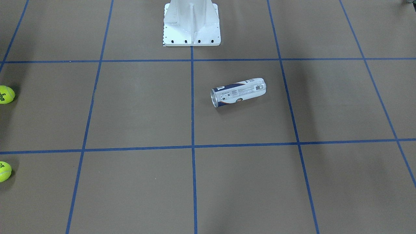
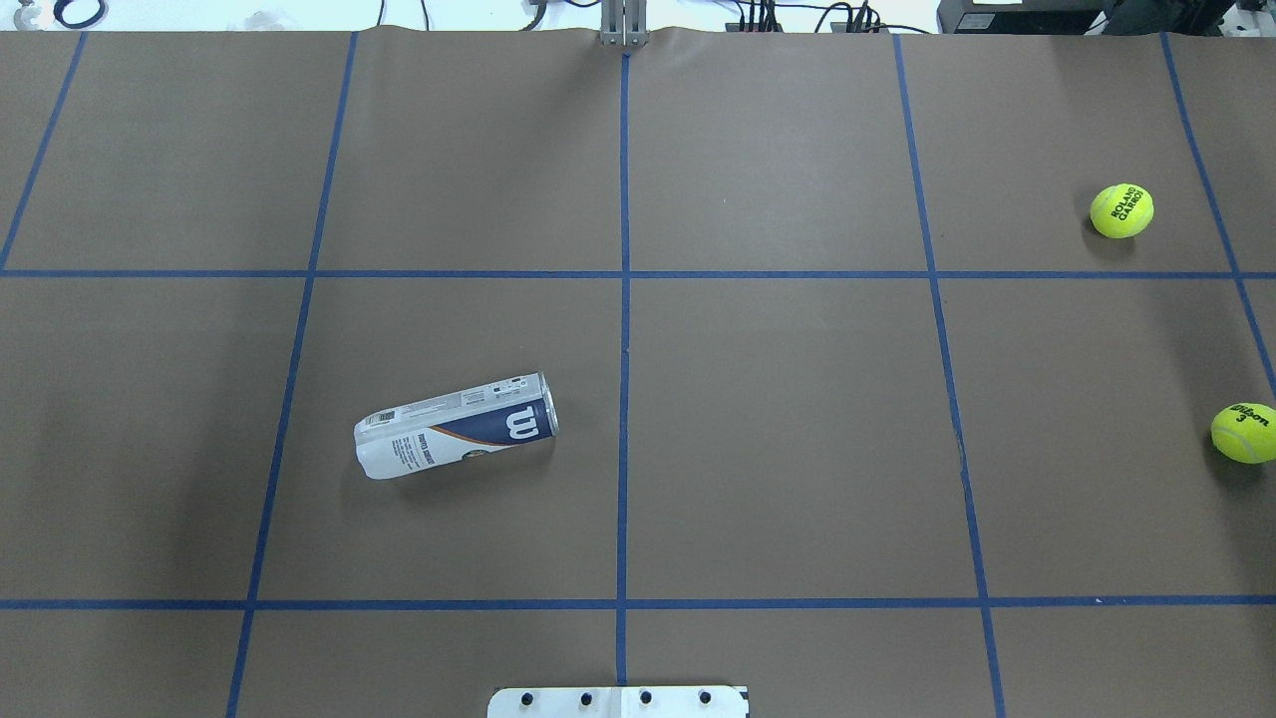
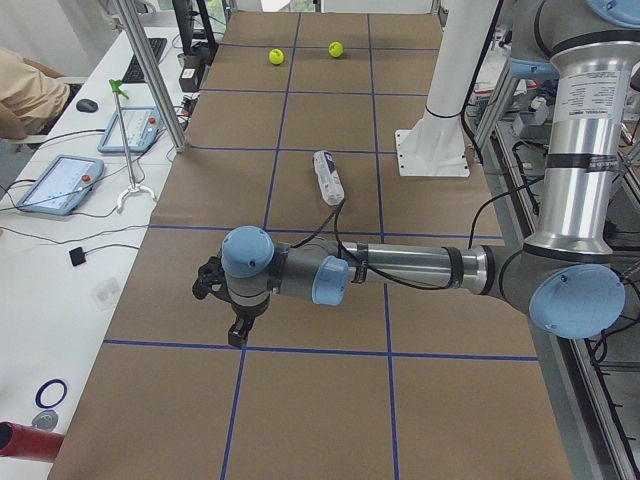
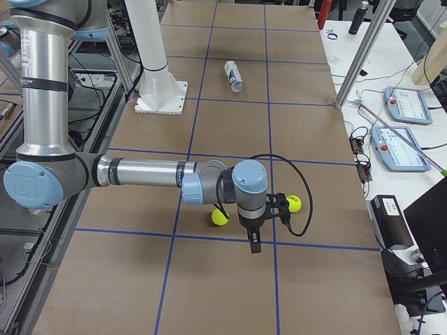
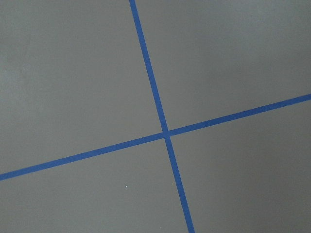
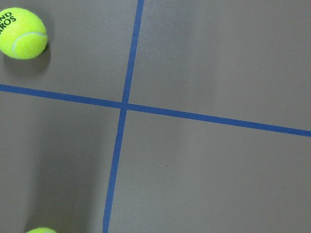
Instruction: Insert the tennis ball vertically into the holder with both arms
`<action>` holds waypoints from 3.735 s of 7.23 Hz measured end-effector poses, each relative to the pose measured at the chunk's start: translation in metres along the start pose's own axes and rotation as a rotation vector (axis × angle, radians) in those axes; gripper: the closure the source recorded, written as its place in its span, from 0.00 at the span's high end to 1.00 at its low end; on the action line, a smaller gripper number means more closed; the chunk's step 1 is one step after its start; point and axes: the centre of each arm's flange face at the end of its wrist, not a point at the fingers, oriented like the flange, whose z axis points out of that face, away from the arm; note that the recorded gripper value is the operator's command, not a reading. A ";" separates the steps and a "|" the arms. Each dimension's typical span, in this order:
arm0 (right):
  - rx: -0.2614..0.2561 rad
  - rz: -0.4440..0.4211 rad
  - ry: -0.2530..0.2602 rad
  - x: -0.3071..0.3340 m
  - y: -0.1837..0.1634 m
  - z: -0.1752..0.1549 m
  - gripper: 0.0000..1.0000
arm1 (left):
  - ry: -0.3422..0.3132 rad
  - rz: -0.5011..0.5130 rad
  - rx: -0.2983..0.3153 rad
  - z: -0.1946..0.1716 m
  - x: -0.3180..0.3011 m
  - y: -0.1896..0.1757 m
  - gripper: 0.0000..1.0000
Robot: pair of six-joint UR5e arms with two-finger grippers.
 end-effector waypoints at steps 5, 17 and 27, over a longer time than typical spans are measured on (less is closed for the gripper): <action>0.014 -0.028 -0.001 -0.010 -0.009 -0.001 1.00 | 0.056 0.417 0.187 0.006 0.147 -0.136 0.99; 0.023 -0.032 -0.017 -0.012 -0.009 -0.001 1.00 | 0.170 0.987 0.012 0.175 0.692 -0.114 0.99; 0.020 -0.029 -0.037 -0.012 -0.008 0.001 1.00 | 0.130 1.020 -0.066 0.224 0.716 -0.078 0.96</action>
